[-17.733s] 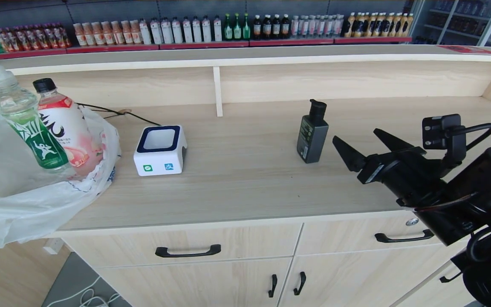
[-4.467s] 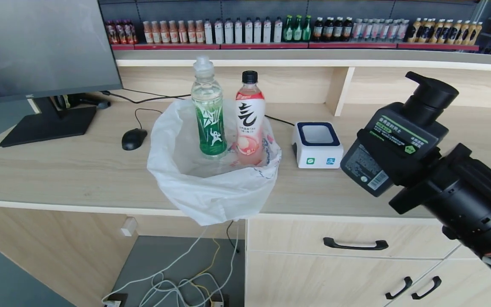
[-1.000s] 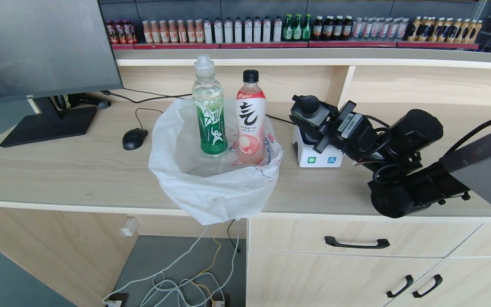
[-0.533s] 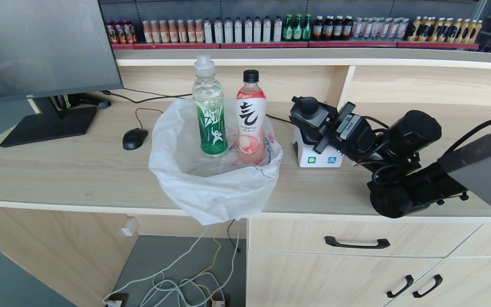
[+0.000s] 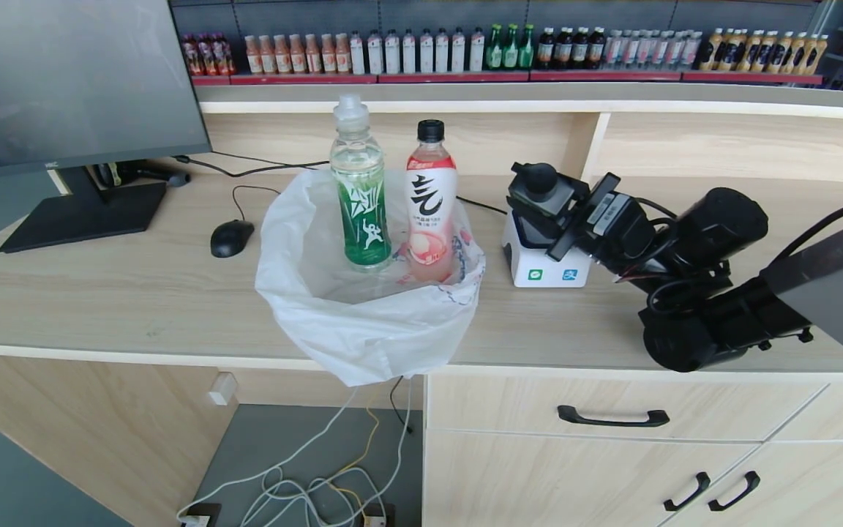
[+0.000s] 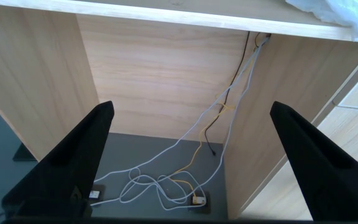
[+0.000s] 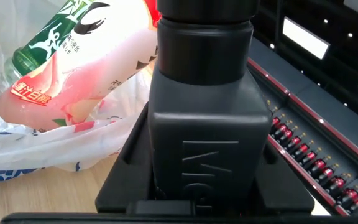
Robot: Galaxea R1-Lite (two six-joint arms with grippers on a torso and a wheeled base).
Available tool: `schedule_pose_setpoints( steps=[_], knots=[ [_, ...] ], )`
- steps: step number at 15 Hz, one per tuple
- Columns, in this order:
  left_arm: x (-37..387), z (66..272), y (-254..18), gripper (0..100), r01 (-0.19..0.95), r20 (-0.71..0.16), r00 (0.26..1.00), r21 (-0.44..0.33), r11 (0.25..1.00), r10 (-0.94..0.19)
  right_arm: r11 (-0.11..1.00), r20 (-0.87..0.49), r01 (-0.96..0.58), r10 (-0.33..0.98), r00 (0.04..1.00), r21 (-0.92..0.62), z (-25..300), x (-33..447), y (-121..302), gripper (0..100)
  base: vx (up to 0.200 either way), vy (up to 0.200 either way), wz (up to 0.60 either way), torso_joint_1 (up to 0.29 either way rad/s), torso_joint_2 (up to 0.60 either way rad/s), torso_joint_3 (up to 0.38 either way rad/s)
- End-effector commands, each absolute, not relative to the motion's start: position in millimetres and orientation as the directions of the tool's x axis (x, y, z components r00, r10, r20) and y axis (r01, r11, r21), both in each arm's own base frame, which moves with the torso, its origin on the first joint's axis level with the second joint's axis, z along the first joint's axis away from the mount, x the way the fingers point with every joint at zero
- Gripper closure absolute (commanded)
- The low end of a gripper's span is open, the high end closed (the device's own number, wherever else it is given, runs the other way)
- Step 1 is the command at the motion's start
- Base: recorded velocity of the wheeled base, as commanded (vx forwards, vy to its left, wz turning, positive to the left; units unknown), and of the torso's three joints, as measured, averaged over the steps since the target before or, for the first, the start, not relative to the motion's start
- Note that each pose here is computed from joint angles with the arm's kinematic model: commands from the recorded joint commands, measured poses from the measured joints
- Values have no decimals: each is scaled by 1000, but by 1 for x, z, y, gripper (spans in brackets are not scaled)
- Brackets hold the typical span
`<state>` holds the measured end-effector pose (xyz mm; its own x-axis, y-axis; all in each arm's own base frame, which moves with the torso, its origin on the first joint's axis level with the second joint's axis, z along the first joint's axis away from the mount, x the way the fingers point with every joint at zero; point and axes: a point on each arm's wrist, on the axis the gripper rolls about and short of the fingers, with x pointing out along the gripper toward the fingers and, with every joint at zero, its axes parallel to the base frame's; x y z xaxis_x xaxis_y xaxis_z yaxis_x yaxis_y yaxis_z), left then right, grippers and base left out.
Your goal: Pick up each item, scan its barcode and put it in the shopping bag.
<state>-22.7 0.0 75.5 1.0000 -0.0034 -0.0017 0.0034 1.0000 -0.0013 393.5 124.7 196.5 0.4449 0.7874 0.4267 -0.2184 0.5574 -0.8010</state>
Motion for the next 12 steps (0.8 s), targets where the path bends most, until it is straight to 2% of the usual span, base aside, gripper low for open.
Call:
schedule_pose_setpoints(
  steps=[1, 6, 12],
  knots=[
    [-23, 76, 0, 0, 3, -2, 1000, -2, 1000, -3, 559, 429, -214, 785, 446, -801, 199, 392, 123, 100, 0, 0, 0, 0, 0, 0],
    [-23, 76, 0, 0, 3, -2, 1000, -2, 1000, -3, 558, 426, -220, 787, 446, -800, 197, 392, 123, 100, 0, 0, 0, 0, 0, 0],
    [-23, 76, 0, 0, 3, -2, 1000, -2, 1000, -3, 591, 451, -235, 769, 454, -772, 217, 368, 123, 100, 0, 0, 0, 0, 0, 0]
  ],
)
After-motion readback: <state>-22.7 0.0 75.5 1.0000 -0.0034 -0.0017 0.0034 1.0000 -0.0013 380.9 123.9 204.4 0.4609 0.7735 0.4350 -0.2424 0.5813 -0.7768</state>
